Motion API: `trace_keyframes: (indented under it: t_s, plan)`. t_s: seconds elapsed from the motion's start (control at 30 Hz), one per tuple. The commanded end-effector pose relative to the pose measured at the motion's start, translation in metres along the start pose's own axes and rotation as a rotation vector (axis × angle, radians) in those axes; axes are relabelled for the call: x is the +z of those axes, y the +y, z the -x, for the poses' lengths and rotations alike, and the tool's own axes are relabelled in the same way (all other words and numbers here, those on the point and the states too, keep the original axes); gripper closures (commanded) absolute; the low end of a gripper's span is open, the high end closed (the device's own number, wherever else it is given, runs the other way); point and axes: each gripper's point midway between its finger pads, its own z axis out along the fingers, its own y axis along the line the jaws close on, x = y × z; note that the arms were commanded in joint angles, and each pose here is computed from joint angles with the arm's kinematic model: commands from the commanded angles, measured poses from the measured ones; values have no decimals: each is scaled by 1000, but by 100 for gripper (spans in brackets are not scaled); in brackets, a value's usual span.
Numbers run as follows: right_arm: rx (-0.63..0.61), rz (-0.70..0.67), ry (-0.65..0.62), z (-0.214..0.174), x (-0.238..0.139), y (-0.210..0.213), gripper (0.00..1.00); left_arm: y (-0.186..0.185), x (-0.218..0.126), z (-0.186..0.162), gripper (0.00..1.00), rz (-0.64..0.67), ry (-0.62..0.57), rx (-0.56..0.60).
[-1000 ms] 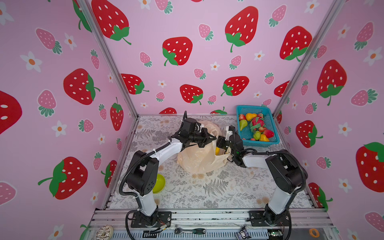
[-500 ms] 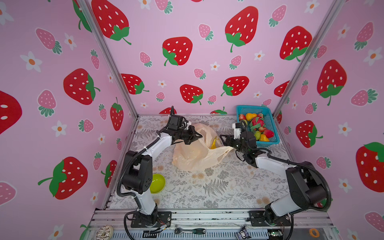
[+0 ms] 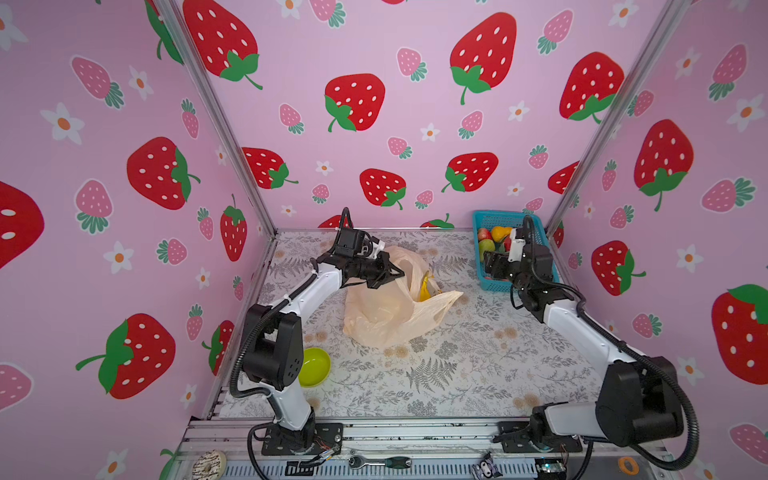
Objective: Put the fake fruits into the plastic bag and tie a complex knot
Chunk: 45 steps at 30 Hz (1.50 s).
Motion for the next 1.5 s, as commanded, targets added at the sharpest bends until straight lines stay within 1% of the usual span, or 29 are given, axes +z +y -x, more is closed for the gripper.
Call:
trace_keyframes:
  t_s: [0.0, 0.07, 0.17, 0.27, 0.37, 0.47, 0.6, 0.7, 0.77, 0.8, 0.9, 0.97, 1.03, 1.1, 1.27, 1.4, 1.47]
  plan:
    - [-76, 218, 19, -8, 4, 46, 22, -24, -12, 1, 100, -50, 7, 60]
    - [-104, 346, 41, -26, 2, 76, 23, -24, -13, 1, 100, -50, 8, 61]
    - [-119, 412, 131, -62, 2, 96, 30, -25, -15, 3, 100, -55, 5, 64]
    - [-112, 445, 227, -101, 2, 113, 35, -23, -14, 4, 100, -50, 2, 58]
    - [-114, 442, 328, -135, 8, 126, 38, -22, -15, 4, 100, -49, 3, 56]
    - [-124, 415, 398, -161, 20, 130, 39, -22, -15, 4, 100, -47, 0, 56]
    - [-137, 374, 443, -181, 38, 125, 39, -21, -15, 4, 100, -46, -2, 52]
    - [-141, 355, 457, -189, 52, 123, 42, -21, -15, 4, 100, -47, -2, 51]
    - [-143, 345, 454, -190, 61, 123, 47, -22, -15, 3, 100, -49, -2, 53]
    - [-141, 343, 449, -189, 65, 124, 52, -22, -15, 3, 100, -49, -1, 52]
    - [-131, 344, 427, -181, 68, 127, 76, -22, -16, 3, 100, -50, -3, 56]
    - [-133, 332, 393, -167, 63, 127, 90, -25, -17, 3, 100, -53, -2, 62]
    - [-136, 310, 350, -149, 53, 124, 99, -27, -20, 3, 100, -57, -4, 67]
    - [-124, 323, 295, -127, 38, 128, 100, -30, -26, 6, 100, -52, -13, 73]
    - [-50, 443, 152, -75, -7, 151, 100, -47, -52, 18, 100, -75, -71, 91]
    - [-22, 489, 71, -53, -31, 160, 100, -56, -72, 27, 100, -72, -124, 95]
    - [-21, 547, 41, -47, -41, 169, 100, -57, -77, 30, 100, -63, -140, 94]
